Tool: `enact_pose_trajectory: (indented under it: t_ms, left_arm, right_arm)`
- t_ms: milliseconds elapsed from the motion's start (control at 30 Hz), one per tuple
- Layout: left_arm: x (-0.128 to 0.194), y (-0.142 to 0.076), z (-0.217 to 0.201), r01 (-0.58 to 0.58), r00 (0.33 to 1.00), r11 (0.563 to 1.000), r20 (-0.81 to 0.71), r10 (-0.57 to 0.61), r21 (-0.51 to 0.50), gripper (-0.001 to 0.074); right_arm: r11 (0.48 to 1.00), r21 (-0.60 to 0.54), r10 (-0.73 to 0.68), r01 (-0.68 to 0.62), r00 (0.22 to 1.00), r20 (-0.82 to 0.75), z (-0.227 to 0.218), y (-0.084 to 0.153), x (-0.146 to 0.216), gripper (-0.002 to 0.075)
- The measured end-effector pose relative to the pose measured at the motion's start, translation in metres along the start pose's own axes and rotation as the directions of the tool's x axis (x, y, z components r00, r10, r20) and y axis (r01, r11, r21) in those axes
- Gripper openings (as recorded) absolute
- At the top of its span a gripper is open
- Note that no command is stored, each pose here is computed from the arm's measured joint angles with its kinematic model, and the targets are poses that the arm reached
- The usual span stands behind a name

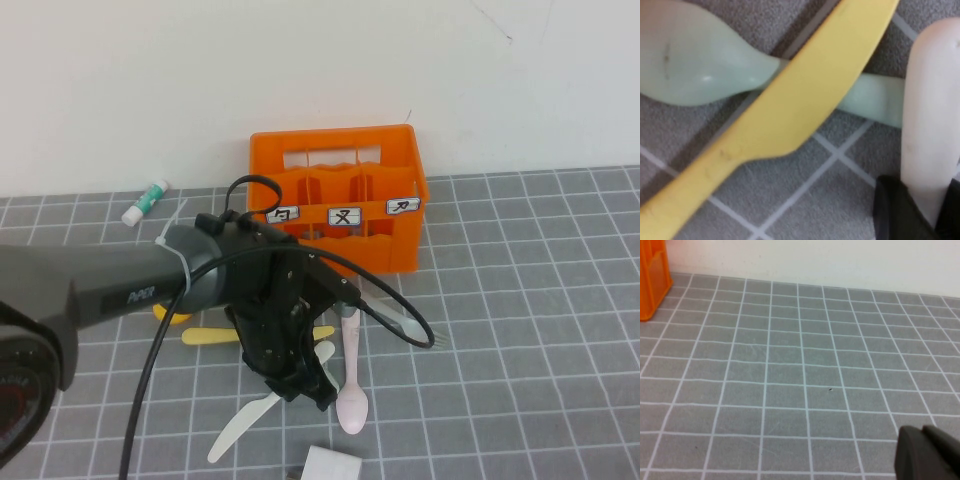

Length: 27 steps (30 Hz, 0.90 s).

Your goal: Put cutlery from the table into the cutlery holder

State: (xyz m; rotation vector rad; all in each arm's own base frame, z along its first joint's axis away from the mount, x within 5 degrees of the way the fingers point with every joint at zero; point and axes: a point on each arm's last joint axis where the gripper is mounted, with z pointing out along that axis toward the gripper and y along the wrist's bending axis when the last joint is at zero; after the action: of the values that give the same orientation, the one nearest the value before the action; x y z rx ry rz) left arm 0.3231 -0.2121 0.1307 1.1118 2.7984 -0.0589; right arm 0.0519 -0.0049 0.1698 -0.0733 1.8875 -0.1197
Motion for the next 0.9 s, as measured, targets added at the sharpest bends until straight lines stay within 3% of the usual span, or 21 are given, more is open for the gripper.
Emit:
enact_pose_trajectory:
  t_ms: [167, 267, 400, 533, 700, 900]
  left_arm:
    - [0.005, -0.001, -0.01, 0.033, 0.999, 0.999, -0.021, -0.033, 0.005, 0.0123]
    - [0.005, -0.002, -0.038, 0.048, 0.998, 0.999, 0.041, -0.048, -0.002, 0.0123]
    - [0.007, -0.003, -0.096, 0.081, 0.973, 0.997, 0.219, -0.077, -0.01, 0.0123]
    - [0.014, -0.007, -0.155, 0.105, 0.905, 0.994, 0.414, -0.096, 0.0, 0.0123]
    - [0.026, -0.011, -0.212, 0.123, 0.738, 0.992, 0.667, -0.102, 0.016, 0.0123]
    - [0.047, -0.011, -0.226, 0.173, 0.422, 0.985, 0.903, -0.083, 0.01, 0.0123]
  right_arm:
    - [1.0, 0.0, 0.0, 0.0, 1.0, 0.0, 0.0, 0.0, 0.0, -0.0003]
    - [1.0, 0.0, 0.0, 0.0, 1.0, 0.0, 0.0, 0.0, 0.0, -0.0003]
    - [1.0, 0.0, 0.0, 0.0, 1.0, 0.0, 0.0, 0.0, 0.0, -0.0003]
    - [1.0, 0.0, 0.0, 0.0, 1.0, 0.0, 0.0, 0.0, 0.0, -0.0003]
    - [1.0, 0.0, 0.0, 0.0, 1.0, 0.0, 0.0, 0.0, 0.0, -0.0003]
    - [1.0, 0.0, 0.0, 0.0, 1.0, 0.0, 0.0, 0.0, 0.0, -0.0003]
